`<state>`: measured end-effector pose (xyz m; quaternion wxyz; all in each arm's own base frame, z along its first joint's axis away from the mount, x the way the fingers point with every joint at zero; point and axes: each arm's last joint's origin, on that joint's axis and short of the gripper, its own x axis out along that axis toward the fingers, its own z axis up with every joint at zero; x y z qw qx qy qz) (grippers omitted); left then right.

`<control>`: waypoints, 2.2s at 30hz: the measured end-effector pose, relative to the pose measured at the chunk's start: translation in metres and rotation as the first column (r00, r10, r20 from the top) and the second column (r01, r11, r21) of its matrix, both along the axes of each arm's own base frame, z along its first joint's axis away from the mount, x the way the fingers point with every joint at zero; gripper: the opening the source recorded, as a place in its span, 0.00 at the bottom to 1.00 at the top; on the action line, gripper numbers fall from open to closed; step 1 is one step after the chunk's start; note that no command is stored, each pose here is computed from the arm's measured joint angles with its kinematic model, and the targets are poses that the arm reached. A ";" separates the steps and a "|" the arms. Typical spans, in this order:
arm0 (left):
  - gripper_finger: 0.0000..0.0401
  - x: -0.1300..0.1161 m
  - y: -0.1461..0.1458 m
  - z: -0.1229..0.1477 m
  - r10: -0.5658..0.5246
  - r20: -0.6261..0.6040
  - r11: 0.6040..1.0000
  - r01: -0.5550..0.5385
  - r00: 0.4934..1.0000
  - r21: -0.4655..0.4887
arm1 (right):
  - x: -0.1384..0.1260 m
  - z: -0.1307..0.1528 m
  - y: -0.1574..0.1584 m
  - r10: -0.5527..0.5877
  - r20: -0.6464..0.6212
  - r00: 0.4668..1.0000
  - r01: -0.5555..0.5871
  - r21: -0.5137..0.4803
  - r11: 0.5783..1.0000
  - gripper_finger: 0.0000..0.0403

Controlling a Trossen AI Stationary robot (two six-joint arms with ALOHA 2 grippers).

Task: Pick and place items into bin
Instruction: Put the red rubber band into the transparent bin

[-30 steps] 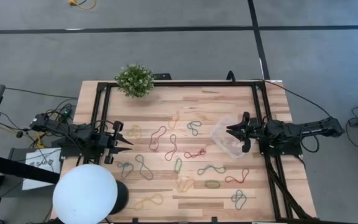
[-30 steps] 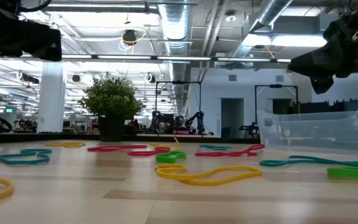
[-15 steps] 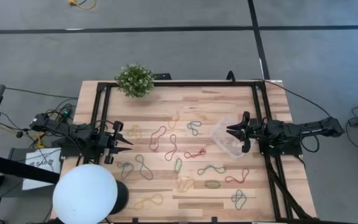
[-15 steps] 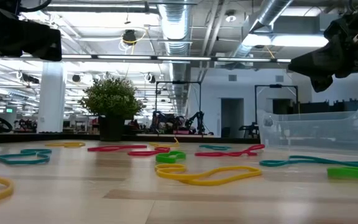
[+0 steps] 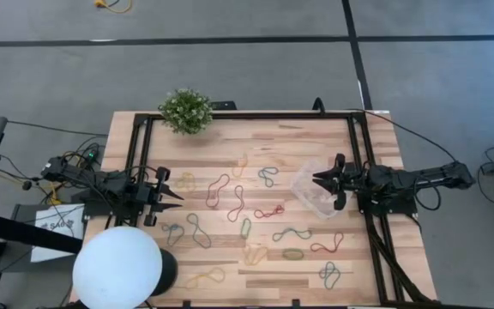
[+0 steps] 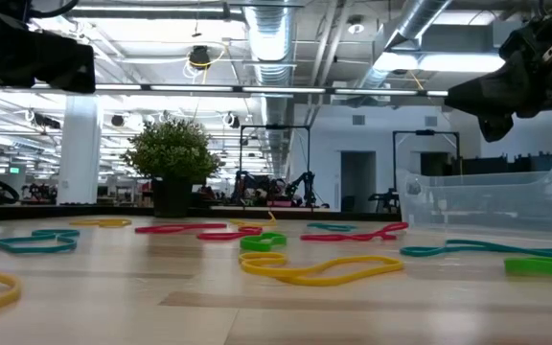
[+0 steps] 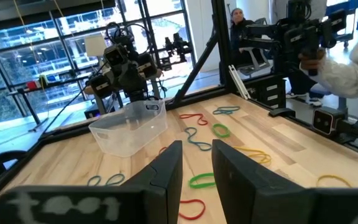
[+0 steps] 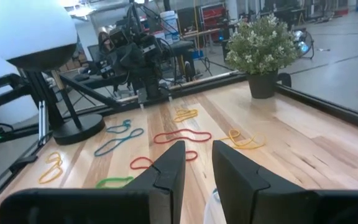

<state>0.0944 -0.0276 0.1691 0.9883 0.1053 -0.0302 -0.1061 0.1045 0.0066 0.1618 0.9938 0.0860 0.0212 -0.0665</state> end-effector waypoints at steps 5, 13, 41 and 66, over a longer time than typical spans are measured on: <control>0.19 0.000 0.000 0.000 -0.002 -0.010 0.999 0.001 1.000 -0.045 | 0.000 0.005 0.000 0.000 0.051 0.999 0.000 0.007 1.000 0.19; 0.19 -0.002 0.000 0.014 -0.061 0.058 0.900 0.080 0.996 -0.429 | -0.001 0.019 0.000 -0.003 0.198 0.980 -0.003 0.028 1.000 0.19; 0.19 0.061 -0.007 0.141 0.205 -0.378 0.953 -0.272 0.903 -0.131 | -0.001 0.022 -0.009 -0.103 0.185 0.977 0.127 -0.125 0.984 0.19; 0.19 0.120 0.019 0.137 0.332 -0.453 0.871 -0.453 0.828 -0.191 | 0.081 0.048 0.027 0.187 -0.583 0.790 -0.355 -0.186 0.916 0.25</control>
